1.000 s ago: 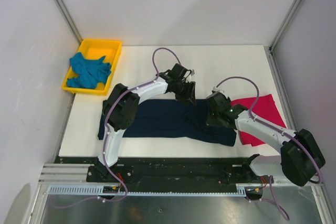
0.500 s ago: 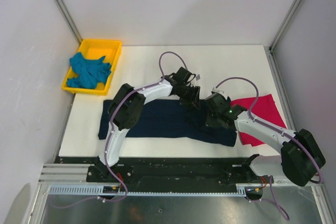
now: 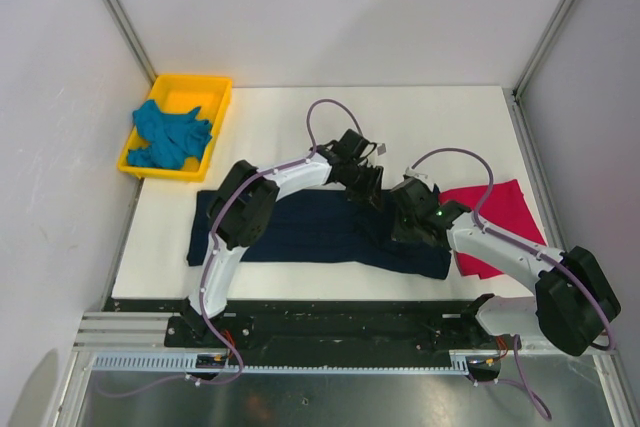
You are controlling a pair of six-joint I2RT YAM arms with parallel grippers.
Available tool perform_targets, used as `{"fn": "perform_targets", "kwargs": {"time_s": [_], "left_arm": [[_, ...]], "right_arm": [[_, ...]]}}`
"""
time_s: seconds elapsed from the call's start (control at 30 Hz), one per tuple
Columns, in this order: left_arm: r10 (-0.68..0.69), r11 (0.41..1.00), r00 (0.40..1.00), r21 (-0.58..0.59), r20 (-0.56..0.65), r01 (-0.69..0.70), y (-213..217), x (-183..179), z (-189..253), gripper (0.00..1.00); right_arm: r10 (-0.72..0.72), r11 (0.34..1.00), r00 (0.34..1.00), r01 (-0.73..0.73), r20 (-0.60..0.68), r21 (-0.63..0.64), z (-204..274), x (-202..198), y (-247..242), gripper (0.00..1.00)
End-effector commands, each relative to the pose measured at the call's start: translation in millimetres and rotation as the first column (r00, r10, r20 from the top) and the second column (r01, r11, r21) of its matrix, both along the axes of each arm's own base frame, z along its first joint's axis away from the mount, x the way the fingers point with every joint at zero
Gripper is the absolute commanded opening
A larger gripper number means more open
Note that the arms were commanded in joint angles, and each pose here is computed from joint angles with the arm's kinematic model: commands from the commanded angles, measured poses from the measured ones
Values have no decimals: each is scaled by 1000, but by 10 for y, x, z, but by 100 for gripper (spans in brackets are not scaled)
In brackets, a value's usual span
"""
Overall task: Fold and stack the t-shirts
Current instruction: Fold the other side of the tshirt into a rectangle
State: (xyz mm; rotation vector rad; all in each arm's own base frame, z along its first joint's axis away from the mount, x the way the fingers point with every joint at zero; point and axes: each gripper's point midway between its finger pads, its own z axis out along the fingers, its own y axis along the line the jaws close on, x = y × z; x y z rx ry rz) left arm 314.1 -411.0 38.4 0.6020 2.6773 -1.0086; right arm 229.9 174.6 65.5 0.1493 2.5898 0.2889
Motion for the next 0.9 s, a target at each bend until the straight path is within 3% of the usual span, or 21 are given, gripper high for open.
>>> {"fn": "perform_targets", "kwargs": {"time_s": [0.0,0.3,0.67,0.73,0.87], "left_arm": [[-40,998,998,-44,39,42,-43,-43,178,37],[-22,999,998,-45,65,25,55,-88,286,7],[96,995,987,-7,128,-96,376,-167,462,0],[125,992,982,7,143,-128,471,-185,467,0],[168,983,972,53,164,-179,635,-214,378,0]], "right_arm": [[-23,1000,999,23,32,-2,38,49,-13,4],[-28,1000,999,28,37,-1,25,81,-2,5],[-40,999,998,40,46,1,24,152,-23,8],[-44,999,998,44,49,1,35,177,-40,13],[-55,999,996,54,68,5,102,228,-74,34]]}}
